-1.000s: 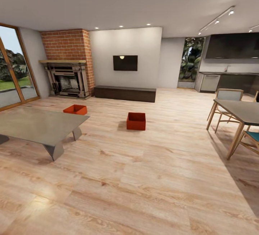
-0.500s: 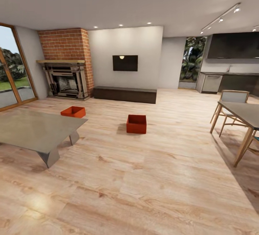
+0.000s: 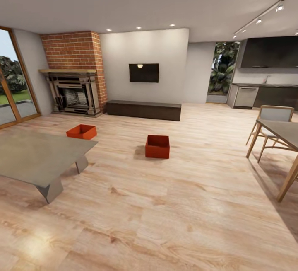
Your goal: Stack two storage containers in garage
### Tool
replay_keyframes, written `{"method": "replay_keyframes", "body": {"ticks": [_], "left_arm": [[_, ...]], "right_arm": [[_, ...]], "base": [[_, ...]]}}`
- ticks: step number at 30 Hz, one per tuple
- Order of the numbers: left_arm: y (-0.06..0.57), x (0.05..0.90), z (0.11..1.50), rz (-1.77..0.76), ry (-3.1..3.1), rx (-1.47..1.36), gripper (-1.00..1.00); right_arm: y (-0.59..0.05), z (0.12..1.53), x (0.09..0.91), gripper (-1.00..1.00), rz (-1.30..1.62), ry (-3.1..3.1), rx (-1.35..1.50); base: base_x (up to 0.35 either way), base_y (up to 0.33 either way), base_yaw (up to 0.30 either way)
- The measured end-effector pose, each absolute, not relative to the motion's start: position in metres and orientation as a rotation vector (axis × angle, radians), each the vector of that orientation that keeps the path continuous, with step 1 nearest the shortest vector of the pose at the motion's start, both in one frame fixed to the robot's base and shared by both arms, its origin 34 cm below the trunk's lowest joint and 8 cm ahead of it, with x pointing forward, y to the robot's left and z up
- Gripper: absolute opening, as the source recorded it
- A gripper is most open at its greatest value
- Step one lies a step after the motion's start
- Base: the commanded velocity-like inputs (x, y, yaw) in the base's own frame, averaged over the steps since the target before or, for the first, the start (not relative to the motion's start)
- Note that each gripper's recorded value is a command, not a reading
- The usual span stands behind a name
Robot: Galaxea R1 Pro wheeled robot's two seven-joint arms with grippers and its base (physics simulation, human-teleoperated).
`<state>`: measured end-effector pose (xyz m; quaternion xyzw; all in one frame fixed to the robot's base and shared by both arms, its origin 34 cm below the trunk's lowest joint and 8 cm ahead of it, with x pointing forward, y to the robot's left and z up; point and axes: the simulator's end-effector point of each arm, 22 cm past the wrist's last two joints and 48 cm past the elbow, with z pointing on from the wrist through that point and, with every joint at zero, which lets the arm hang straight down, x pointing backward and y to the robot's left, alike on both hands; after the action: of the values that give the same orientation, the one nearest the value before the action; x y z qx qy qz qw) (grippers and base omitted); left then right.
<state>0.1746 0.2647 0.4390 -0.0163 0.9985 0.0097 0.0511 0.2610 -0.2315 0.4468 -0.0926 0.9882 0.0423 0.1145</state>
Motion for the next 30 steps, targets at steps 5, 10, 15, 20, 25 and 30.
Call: {"method": "replay_keyframes", "body": {"ticks": [5,10,15,20,25,30], "left_arm": [[0.2647,0.1746,0.439,0.029,3.039,-0.05,1.0],[0.2647,0.1746,0.439,0.029,3.039,-0.05,1.0],[0.2647,0.1746,0.439,0.029,3.039,-0.05,1.0],[0.2647,0.1746,0.439,0.029,3.039,-0.05,1.0],[0.2647,0.1745,0.439,0.029,3.039,-0.05,1.0],[0.2647,0.1746,0.439,0.029,3.039,-0.05,1.0]], "right_arm": [[-0.2307,0.4468,0.261,1.0,0.126,2.897,-0.271],[-0.2303,0.4468,0.2609,1.0,0.127,2.896,-0.272],[-0.2302,0.4469,0.261,1.0,0.127,2.896,-0.272],[-0.2311,0.4468,0.2609,1.0,0.125,2.897,-0.272],[-0.2313,0.4468,0.261,1.0,0.124,2.897,-0.272],[-0.2314,0.4468,0.261,1.0,0.124,2.896,-0.272]], "base": [[0.322,0.0,0.0],[0.322,0.0,0.0],[0.322,0.0,0.0],[0.322,0.0,0.0],[0.322,0.0,0.0],[0.322,0.0,0.0]]}}
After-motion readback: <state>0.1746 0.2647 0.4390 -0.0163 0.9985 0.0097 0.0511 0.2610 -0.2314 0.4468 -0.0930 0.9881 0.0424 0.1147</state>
